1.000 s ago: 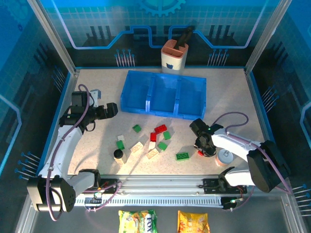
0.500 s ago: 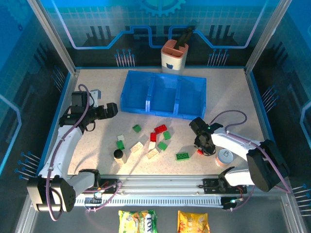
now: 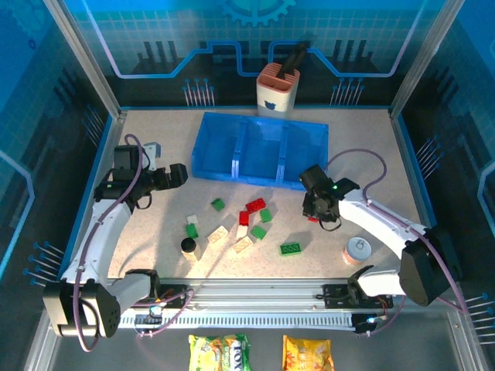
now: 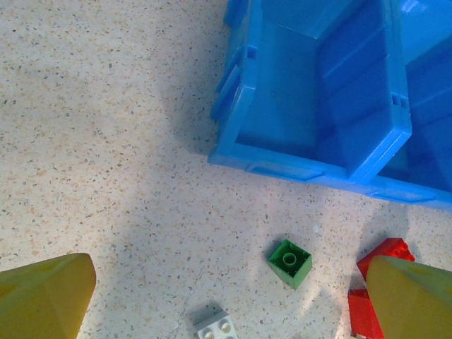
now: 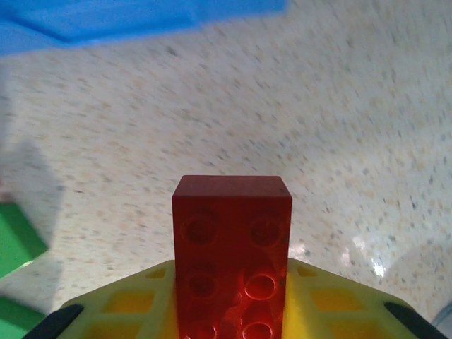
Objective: Sort the legos into containers by color
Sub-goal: Place the lego in the container.
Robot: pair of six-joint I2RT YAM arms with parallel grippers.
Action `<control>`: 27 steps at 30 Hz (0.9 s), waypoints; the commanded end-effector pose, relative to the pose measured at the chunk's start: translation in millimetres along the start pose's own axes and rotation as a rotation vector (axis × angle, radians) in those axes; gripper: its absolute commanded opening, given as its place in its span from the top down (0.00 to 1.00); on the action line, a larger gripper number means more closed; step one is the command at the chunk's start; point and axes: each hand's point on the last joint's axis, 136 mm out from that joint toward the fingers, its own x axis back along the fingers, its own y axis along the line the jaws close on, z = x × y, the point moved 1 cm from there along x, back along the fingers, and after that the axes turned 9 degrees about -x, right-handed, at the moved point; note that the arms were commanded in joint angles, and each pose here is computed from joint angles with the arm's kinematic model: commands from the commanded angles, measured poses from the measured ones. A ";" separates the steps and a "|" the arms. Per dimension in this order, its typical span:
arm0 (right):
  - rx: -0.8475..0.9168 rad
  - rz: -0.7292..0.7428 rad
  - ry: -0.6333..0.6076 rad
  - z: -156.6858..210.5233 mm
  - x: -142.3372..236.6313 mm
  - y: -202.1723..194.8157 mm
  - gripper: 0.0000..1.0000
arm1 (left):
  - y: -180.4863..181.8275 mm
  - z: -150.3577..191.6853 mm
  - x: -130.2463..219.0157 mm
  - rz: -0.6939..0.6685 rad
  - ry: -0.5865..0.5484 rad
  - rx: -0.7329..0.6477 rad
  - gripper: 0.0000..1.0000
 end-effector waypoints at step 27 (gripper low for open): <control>0.315 -0.010 0.056 -148.6 -73.9 57.3 0.62 | 3.9 8.7 6.8 -0.026 -0.001 -0.013 0.01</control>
